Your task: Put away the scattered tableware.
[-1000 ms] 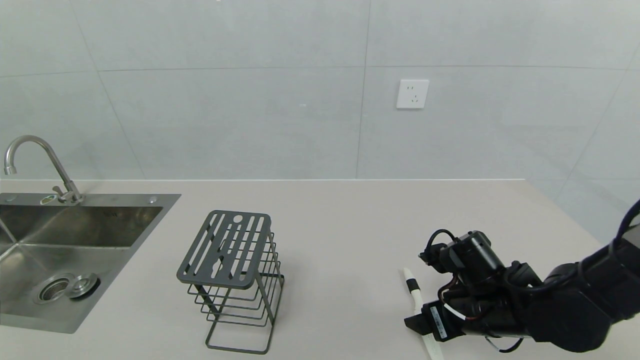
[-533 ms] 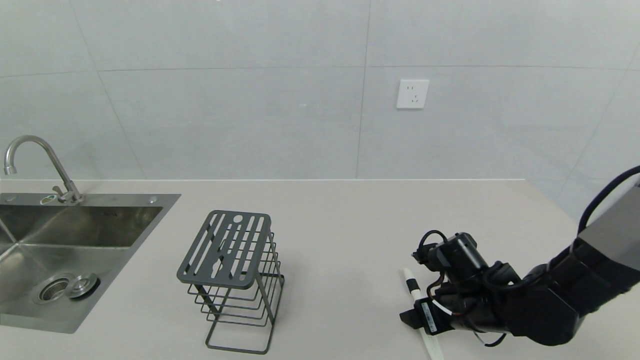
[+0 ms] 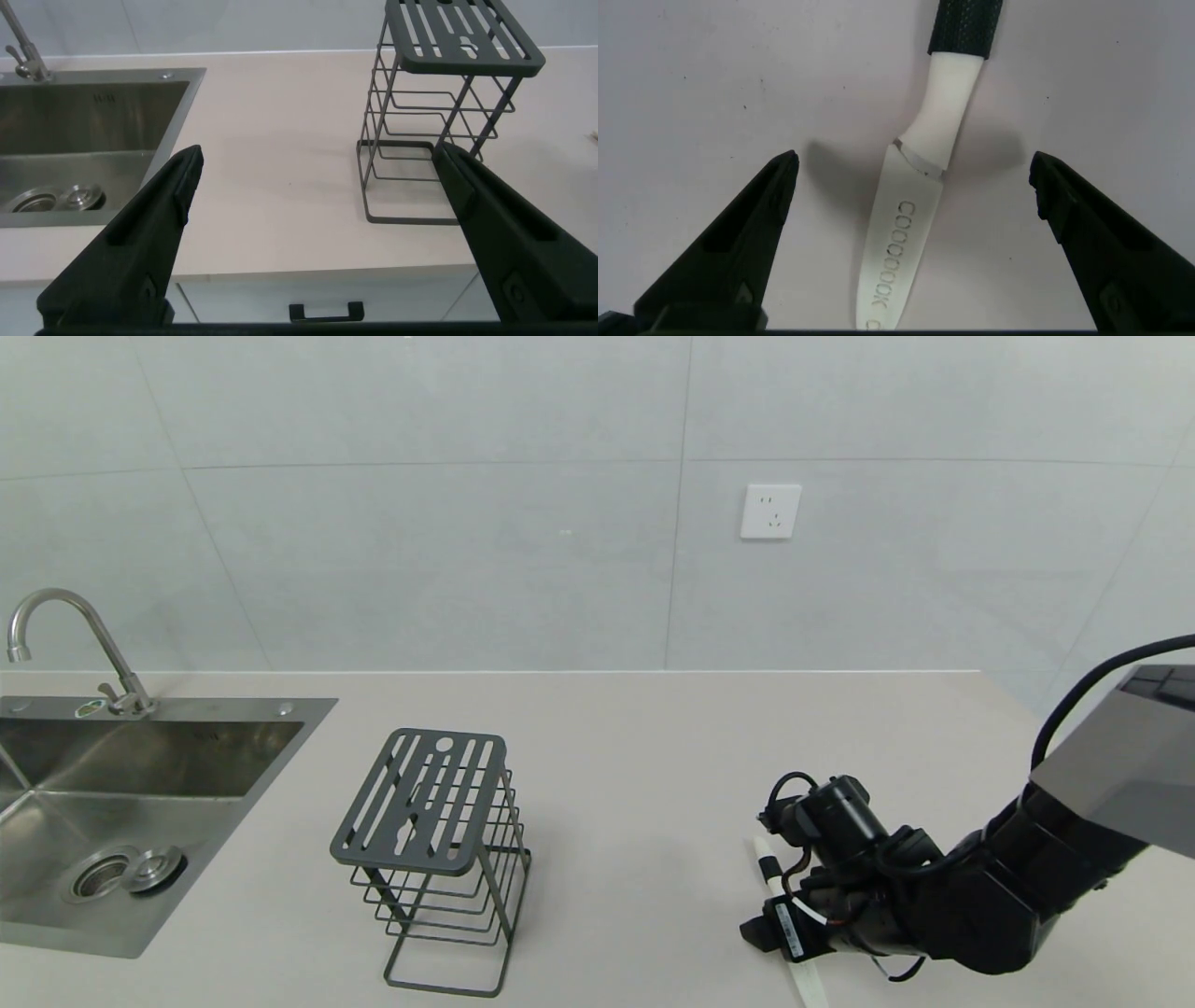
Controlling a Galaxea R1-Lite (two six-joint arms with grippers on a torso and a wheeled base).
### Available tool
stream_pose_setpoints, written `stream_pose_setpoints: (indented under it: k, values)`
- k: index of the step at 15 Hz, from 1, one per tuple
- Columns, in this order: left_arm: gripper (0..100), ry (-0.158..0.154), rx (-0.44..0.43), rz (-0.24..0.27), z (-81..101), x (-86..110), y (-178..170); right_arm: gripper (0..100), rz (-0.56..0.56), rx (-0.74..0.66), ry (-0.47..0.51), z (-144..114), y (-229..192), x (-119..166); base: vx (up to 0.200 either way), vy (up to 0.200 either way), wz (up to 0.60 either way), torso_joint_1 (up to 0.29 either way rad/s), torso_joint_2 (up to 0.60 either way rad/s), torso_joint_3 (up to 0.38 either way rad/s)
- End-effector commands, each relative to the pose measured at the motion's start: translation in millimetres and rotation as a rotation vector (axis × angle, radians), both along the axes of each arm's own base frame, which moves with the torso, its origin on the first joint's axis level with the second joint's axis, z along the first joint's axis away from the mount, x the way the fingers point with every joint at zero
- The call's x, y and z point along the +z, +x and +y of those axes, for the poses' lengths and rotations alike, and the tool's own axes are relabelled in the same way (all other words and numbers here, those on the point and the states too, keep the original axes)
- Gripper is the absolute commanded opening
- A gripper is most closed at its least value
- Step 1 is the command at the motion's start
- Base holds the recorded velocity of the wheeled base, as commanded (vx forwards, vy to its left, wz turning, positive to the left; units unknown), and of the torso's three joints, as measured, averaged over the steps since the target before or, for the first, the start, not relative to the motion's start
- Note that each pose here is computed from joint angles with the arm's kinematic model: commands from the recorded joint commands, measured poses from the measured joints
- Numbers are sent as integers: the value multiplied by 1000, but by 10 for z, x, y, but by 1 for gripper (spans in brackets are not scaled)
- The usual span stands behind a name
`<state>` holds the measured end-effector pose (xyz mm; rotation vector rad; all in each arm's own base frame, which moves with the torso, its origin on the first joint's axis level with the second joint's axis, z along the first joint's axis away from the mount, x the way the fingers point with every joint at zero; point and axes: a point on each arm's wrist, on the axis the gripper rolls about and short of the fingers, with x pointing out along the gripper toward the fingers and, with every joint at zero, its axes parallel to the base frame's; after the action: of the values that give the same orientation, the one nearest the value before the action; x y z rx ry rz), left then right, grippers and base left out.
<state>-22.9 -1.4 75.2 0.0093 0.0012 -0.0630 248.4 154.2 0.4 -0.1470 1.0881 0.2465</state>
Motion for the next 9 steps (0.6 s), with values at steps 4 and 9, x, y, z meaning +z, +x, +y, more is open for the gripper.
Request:
stream_pose_setpoints:
  k: [4, 9]
  values:
    - [100, 0, 0, 2, 0, 0, 1, 0, 27, 7, -18, 15, -28, -84, 0, 0, 0, 0, 0, 0]
    - [100, 0, 0, 2, 0, 0, 1, 0, 46, 6, -31, -15, -74, -120, 0, 0, 0, 0, 0, 0]
